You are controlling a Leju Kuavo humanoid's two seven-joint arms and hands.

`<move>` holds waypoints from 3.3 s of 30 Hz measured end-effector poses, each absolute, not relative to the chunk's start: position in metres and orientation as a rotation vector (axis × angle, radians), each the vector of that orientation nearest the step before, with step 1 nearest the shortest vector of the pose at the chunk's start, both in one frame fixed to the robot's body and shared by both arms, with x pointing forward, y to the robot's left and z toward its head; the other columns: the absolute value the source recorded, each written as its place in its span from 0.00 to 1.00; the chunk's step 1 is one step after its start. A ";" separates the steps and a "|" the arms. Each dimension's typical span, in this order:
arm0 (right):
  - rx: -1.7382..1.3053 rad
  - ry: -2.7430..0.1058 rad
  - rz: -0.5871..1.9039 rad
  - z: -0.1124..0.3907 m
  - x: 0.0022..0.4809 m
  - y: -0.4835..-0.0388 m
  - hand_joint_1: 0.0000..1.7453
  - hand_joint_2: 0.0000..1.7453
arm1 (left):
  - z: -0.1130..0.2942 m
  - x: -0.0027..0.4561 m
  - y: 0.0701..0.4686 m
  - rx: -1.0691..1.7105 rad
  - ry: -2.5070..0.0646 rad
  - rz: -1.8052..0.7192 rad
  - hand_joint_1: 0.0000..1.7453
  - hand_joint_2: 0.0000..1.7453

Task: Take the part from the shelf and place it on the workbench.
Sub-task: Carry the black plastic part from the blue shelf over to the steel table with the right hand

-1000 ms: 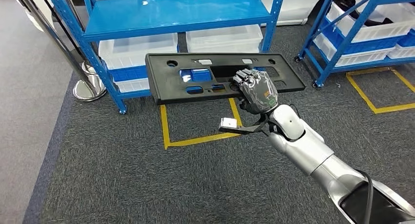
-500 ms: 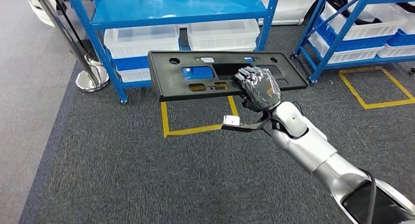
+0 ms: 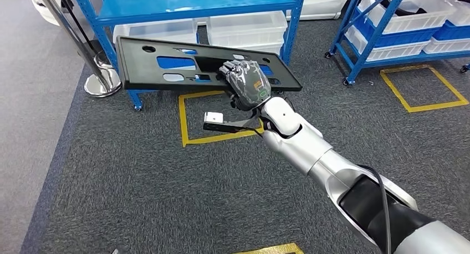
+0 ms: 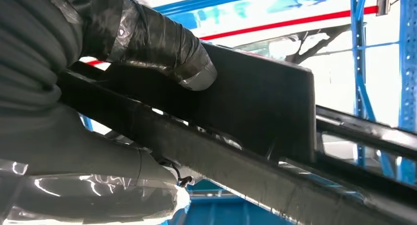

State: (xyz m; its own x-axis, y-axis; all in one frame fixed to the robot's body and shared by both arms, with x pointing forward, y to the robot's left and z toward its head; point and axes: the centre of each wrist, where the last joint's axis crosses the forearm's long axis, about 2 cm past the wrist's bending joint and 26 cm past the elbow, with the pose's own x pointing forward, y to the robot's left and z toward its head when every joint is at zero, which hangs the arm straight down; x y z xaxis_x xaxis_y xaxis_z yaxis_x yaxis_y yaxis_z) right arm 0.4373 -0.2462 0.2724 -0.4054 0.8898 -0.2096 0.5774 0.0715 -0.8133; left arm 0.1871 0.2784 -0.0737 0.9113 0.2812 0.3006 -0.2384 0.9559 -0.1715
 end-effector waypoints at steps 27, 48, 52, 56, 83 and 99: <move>-1.417 -2.022 1.296 0.276 0.445 -0.225 1.00 1.00 | -0.074 0.186 0.281 -0.144 -0.335 0.301 0.00 1.00; -1.356 -2.009 1.279 0.267 0.442 -0.209 1.00 1.00 | -0.081 0.169 0.282 -0.136 -0.322 0.287 0.00 1.00; -1.342 -2.007 1.285 0.263 0.439 -0.205 1.00 1.00 | -0.082 0.166 0.284 -0.133 -0.318 0.293 0.00 1.00; -1.332 -2.021 1.281 0.264 0.438 -0.200 1.00 1.00 | -0.083 0.164 0.286 -0.132 -0.313 0.298 0.00 1.00; -1.388 -2.004 1.322 0.285 0.440 -0.184 1.00 1.00 | -0.086 0.154 0.293 -0.121 -0.307 0.325 0.00 1.00; -1.597 -1.933 1.407 0.314 0.443 -0.170 1.00 1.00 | -0.084 0.159 0.292 -0.133 -0.320 0.324 0.00 1.00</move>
State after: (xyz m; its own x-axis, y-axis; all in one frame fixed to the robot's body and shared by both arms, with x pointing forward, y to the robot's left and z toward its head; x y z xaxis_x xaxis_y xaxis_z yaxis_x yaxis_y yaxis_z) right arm 0.4434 -0.1700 0.3139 -0.3586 0.8626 -0.3569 0.6048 -0.0766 -0.7927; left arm 0.1592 0.2919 -0.0843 0.8982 0.3334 0.2867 -0.2915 0.9396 -0.1793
